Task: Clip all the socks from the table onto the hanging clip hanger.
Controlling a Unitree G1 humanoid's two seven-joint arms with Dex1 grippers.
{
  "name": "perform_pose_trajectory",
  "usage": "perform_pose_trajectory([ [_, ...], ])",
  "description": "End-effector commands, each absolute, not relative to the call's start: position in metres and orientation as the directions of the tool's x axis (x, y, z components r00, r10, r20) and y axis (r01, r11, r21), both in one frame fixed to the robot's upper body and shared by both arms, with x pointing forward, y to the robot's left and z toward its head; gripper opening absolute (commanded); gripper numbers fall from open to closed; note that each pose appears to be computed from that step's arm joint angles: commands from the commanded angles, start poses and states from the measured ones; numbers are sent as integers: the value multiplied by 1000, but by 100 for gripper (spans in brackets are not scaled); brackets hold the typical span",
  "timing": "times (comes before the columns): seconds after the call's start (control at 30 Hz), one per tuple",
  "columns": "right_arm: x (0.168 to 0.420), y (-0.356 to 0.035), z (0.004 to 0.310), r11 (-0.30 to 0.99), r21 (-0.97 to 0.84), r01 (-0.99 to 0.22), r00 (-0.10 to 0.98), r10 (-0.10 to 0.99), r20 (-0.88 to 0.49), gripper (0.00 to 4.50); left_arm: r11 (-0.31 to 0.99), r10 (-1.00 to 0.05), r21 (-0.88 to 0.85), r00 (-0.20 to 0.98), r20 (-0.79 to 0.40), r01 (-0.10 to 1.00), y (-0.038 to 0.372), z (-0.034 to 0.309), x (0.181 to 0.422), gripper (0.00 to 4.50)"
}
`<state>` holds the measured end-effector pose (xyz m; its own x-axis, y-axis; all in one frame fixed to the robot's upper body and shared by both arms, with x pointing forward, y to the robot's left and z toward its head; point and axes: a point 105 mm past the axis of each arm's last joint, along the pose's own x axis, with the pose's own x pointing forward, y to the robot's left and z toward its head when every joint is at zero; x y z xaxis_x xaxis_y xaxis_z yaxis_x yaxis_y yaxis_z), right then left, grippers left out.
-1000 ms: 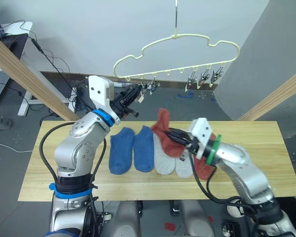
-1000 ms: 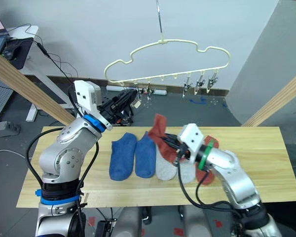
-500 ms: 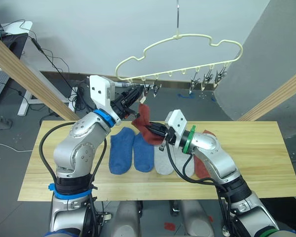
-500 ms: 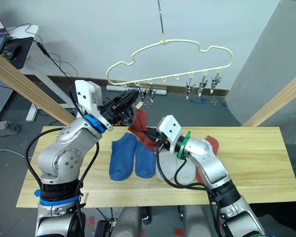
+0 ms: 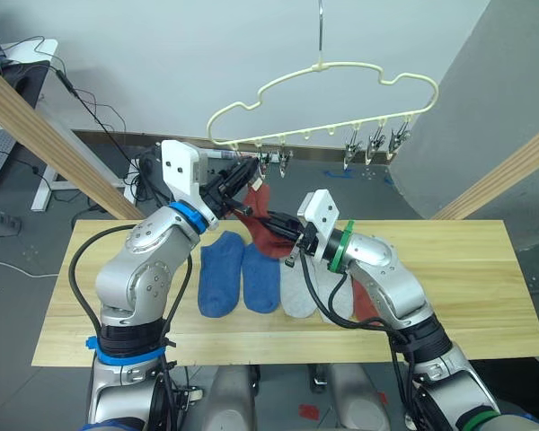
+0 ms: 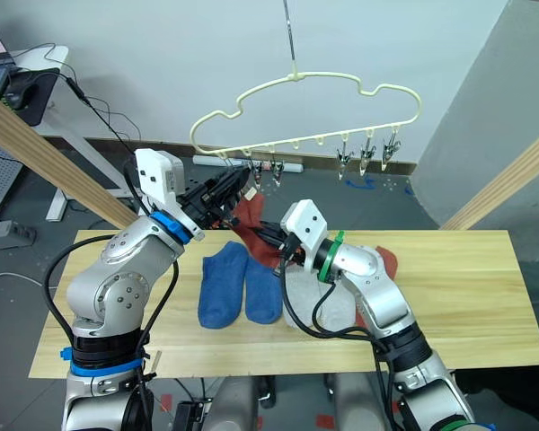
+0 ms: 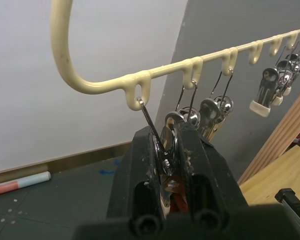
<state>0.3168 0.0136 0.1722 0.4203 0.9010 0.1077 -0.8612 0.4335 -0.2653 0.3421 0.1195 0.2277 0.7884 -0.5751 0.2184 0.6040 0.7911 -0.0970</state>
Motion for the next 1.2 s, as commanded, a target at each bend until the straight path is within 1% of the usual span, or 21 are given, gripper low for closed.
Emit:
perform_pose_trajectory([
  [0.03,314,17,186,430,-299,-852,400,902,159,0,783,-584,-76,772,252,618,118,237,333,24],
  [0.13,315,18,187,434,-303,-848,402,901,165,0,777,-588,-89,768,253,624,119,236,331,24],
  [0.2,316,18,188,436,-305,-847,402,900,169,0,781,-583,-93,775,244,617,120,234,331,95],
  [0.23,317,18,188,437,-306,-846,403,899,171,0,784,-581,-93,778,239,614,121,233,331,116],
  [0.3,318,19,189,443,-308,-842,407,896,175,0,786,-579,-97,782,231,611,121,231,331,185],
  [0.37,319,20,189,446,-309,-840,410,895,177,0,784,-586,-89,780,219,614,122,229,330,245],
  [0.5,318,21,188,440,-293,-849,406,897,173,0,797,-579,-63,790,203,600,128,224,327,245],
  [0.6,318,21,181,435,-282,-855,411,900,144,74,818,-556,-40,807,201,574,134,223,326,247],
  [0.7,317,20,172,421,-292,-859,412,906,98,172,845,-522,-5,826,212,535,140,224,325,247],
  [0.8,319,9,167,438,-304,-846,440,896,66,172,865,-496,42,841,215,500,144,221,324,247],
  [0.87,318,-9,167,473,-285,-834,475,877,66,172,860,-510,100,837,198,500,141,213,321,247],
  [1.0,301,-37,171,480,-283,-831,488,872,47,172,843,-534,204,820,206,498,131,202,312,247],
  [1.1,285,-55,178,474,-300,-828,492,871,18,172,853,-513,247,823,243,460,127,198,311,247],
  [1.2,276,-67,187,479,-317,-819,505,863,2,172,850,-518,269,809,278,452,117,197,310,247],
])
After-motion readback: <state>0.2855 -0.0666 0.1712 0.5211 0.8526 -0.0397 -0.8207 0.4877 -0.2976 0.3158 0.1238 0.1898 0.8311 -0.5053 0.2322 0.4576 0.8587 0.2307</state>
